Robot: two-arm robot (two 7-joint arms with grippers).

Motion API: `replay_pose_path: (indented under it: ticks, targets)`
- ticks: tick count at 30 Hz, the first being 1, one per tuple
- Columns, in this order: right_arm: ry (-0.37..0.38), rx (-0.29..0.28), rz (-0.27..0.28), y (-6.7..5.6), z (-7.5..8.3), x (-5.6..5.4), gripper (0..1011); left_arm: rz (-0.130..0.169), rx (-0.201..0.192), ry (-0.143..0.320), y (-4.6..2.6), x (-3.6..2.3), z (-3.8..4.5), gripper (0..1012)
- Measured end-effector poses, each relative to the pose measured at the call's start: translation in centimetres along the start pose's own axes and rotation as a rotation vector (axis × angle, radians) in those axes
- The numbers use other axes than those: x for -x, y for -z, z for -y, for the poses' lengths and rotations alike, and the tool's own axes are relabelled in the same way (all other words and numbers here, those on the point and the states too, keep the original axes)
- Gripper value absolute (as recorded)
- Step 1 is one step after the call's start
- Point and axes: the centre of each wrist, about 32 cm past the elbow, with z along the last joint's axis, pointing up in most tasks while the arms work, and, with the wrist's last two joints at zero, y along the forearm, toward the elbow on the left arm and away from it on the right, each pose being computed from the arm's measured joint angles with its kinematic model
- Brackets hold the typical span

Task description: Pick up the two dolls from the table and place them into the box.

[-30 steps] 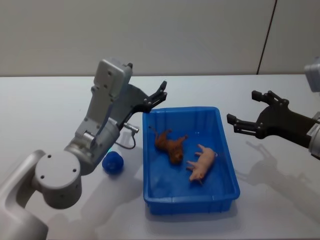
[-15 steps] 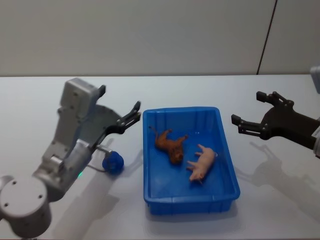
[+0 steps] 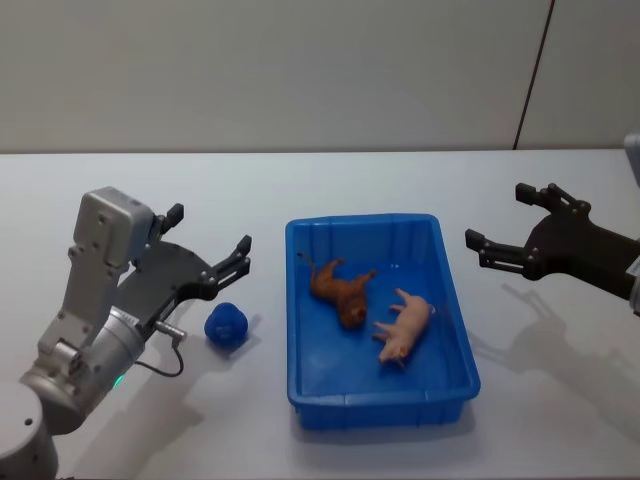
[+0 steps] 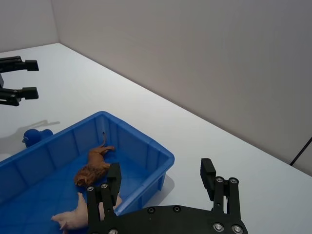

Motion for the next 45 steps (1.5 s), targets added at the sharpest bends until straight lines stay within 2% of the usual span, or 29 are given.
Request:
replay_pose_path:
  ticks: [8,14,26,34,45]
  targets:
    - [0.001,0.0,0.0,0.0,0.0,0.0,1001,-0.023,-0.025,0.056,1.09,-1.0,-0.2,1001]
    - [0.001,0.0,0.0,0.0,0.1,0.0,1001,-0.044,-0.048,0.108,2.18,-1.77,-0.23,1001]
    - [0.001,0.0,0.0,0.0,0.1,0.0,1001,-0.063,-0.093,0.168,3.78,-2.7,-0.21,1001]
    - [0.001,0.0,0.0,0.0,0.1,0.0,1001,-0.074,-0.121,0.197,4.54,-3.16,-0.14,1001]
    - [0.001,0.0,0.0,0.0,0.1,0.0,1001,-0.085,-0.159,0.246,5.11,-3.63,0.1,1001]
